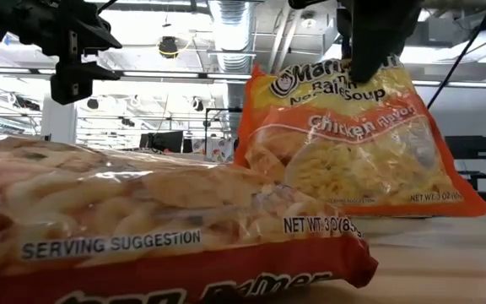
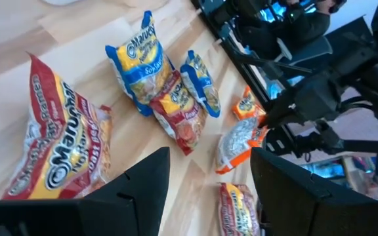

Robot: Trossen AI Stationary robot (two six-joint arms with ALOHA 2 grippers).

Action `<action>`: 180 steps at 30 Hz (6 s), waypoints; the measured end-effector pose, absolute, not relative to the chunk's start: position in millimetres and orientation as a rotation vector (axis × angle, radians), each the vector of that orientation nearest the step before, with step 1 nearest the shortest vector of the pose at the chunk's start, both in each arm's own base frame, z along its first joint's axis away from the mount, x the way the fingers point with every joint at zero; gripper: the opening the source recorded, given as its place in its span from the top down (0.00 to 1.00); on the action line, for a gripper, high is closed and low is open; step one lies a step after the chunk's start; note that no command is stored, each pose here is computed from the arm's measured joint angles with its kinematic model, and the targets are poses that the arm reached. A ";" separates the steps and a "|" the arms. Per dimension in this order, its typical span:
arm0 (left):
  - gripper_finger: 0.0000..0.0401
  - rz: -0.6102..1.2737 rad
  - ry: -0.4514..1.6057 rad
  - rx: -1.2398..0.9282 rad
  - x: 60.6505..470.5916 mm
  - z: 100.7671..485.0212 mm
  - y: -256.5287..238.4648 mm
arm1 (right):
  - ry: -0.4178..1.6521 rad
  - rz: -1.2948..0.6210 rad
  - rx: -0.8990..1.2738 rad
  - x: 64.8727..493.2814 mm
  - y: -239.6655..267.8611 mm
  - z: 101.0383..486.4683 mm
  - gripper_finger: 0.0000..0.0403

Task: Sort Maruchan noodles
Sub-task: Put the middle orange noodle soup pack into the left white bin

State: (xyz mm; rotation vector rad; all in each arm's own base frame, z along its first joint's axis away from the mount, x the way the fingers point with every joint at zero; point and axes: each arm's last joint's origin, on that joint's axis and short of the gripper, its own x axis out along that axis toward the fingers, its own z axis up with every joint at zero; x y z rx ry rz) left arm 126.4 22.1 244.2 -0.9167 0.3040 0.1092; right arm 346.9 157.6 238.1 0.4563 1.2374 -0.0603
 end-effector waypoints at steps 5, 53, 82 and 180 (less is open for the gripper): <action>0.50 0.083 0.299 -0.883 126.8 245.4 21.8 | 1.219 -0.061 0.464 350.9 153.4 243.0 0.99; 0.39 -0.096 0.176 -0.394 164.1 251.6 27.9 | 0.813 0.021 0.478 403.6 14.7 356.8 0.99; 0.39 -0.241 0.141 -0.503 220.4 227.3 37.2 | 0.832 0.034 0.457 401.9 -2.7 355.2 0.99; 0.91 0.581 0.370 -0.590 169.5 161.5 255.4 | 0.557 -0.284 0.343 252.9 -126.5 459.4 0.59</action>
